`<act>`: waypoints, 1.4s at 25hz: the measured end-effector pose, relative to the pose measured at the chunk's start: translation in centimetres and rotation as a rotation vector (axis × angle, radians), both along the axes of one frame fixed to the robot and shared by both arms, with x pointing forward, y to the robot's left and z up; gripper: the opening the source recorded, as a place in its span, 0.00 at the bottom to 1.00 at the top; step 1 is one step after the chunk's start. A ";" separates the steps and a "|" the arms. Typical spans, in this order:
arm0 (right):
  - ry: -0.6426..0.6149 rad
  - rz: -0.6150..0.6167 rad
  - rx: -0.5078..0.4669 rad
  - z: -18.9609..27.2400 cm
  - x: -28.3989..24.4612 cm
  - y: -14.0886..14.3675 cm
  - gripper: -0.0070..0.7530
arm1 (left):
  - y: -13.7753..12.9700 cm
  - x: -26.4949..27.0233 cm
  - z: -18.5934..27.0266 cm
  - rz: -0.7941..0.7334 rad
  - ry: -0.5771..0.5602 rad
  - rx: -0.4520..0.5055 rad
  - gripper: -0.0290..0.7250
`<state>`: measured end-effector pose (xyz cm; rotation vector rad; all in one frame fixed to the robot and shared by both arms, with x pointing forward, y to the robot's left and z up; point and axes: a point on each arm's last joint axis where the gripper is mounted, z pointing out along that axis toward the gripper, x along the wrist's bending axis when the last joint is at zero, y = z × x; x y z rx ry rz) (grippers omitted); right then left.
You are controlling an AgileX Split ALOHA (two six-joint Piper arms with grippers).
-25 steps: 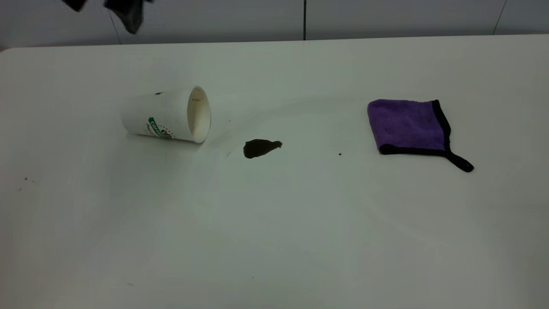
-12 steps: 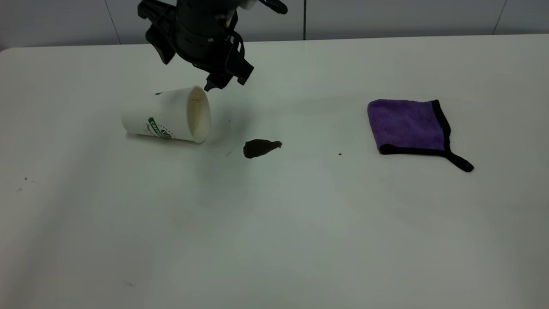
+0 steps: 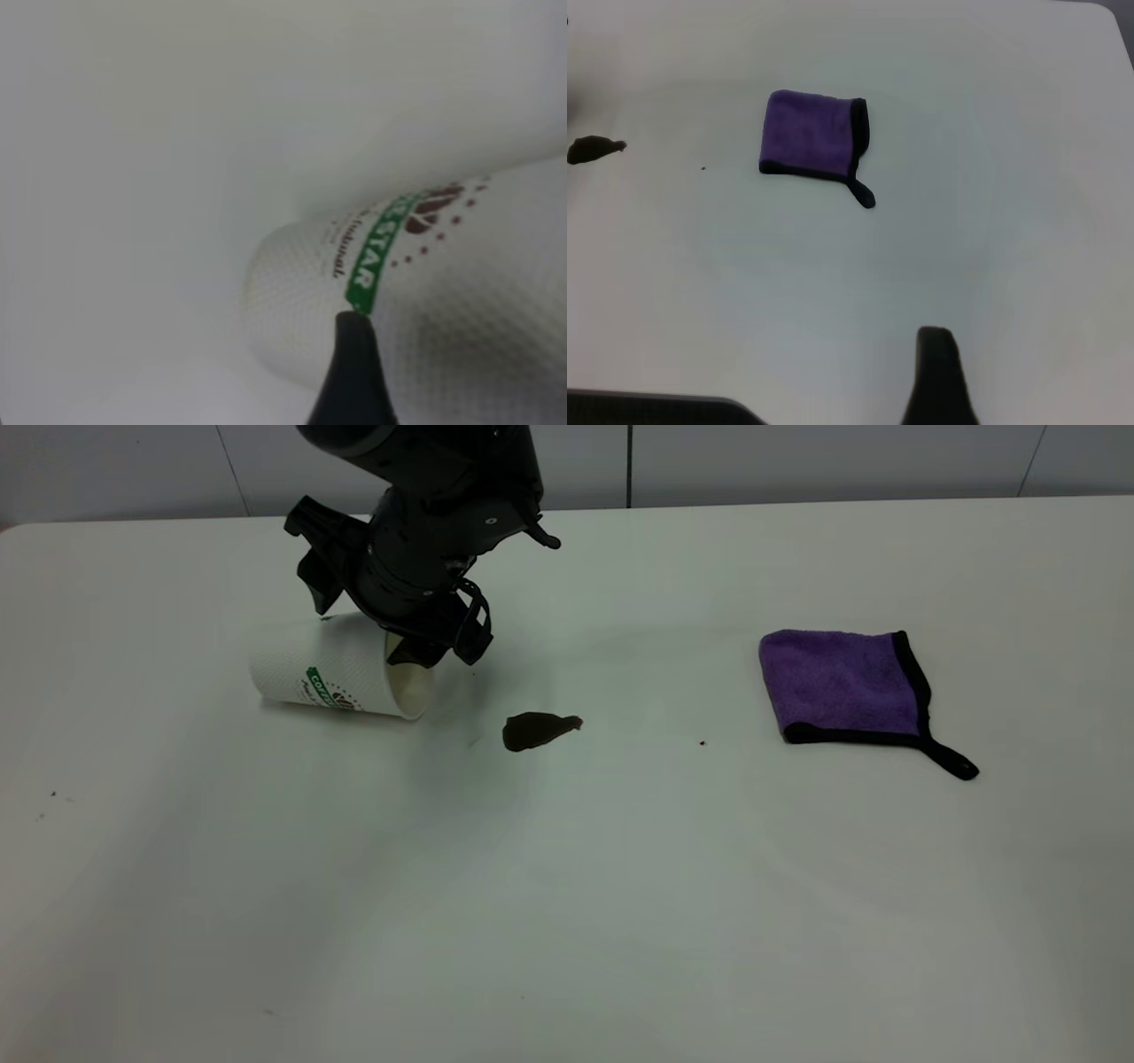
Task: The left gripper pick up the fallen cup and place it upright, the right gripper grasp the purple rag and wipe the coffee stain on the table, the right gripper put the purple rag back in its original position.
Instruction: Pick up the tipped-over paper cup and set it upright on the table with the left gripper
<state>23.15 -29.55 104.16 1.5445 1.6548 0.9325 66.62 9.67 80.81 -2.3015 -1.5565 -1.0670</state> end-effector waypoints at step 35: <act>0.000 0.000 -0.001 0.0 0.0 0.0 0.78 | 16.8 5.1 8.4 -0.148 0.213 -0.919 0.06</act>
